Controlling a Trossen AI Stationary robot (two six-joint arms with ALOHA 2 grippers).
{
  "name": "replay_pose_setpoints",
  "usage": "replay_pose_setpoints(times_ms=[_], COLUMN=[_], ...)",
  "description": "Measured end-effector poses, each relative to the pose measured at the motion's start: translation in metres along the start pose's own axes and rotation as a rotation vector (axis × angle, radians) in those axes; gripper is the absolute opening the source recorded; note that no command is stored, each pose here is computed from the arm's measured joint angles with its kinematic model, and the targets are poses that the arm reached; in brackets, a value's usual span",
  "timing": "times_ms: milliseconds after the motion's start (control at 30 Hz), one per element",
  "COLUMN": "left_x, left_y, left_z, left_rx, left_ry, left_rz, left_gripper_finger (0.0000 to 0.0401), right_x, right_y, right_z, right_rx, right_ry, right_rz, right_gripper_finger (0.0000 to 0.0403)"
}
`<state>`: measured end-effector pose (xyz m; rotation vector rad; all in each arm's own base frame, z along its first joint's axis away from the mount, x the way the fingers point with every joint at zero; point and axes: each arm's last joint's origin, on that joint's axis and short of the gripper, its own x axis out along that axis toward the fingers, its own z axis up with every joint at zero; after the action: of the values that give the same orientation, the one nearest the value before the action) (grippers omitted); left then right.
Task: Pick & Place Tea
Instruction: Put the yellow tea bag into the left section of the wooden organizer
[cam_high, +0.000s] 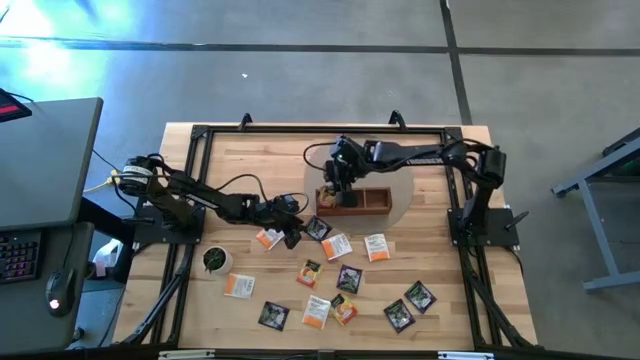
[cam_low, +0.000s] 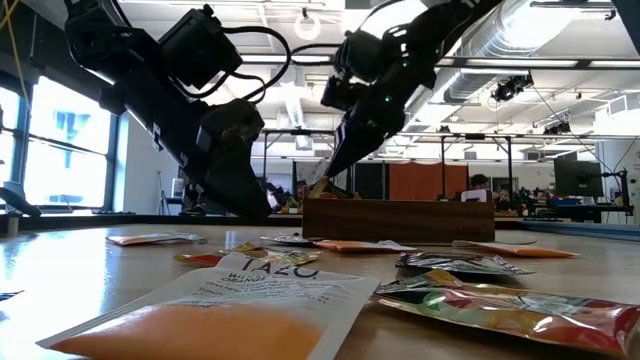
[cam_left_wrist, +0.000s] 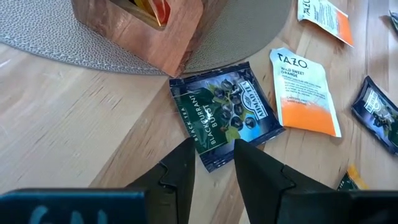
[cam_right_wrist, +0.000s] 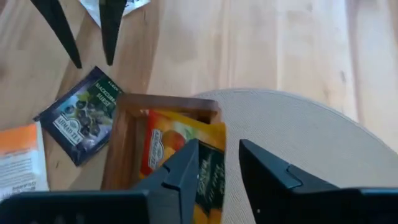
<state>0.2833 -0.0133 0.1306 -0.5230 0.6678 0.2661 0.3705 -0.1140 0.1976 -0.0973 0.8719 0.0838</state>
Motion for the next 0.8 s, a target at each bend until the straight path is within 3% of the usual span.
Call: replay_pose_setpoints(times_ms=[200, 367, 800], left_x=[0.000, 0.000, 0.000], left_y=[0.000, -0.001, -0.001], left_z=[0.000, 0.000, 0.000], left_rx=[0.000, 0.000, 0.001], left_ry=[0.001, 0.014, 0.015], left_rz=[-0.001, -0.020, -0.020], left_gripper_finger=[0.0111, 0.0111, 0.0111], right_x=[0.017, 0.018, 0.020], right_y=[-0.004, -0.004, 0.002], right_z=[-0.005, -0.009, -0.007], right_rx=[-0.001, 0.007, -0.012], right_ry=[0.030, 0.050, 0.059], right_rz=[-0.066, -0.047, -0.040], right_gripper_finger=[0.0133, 0.0126, 0.0027])
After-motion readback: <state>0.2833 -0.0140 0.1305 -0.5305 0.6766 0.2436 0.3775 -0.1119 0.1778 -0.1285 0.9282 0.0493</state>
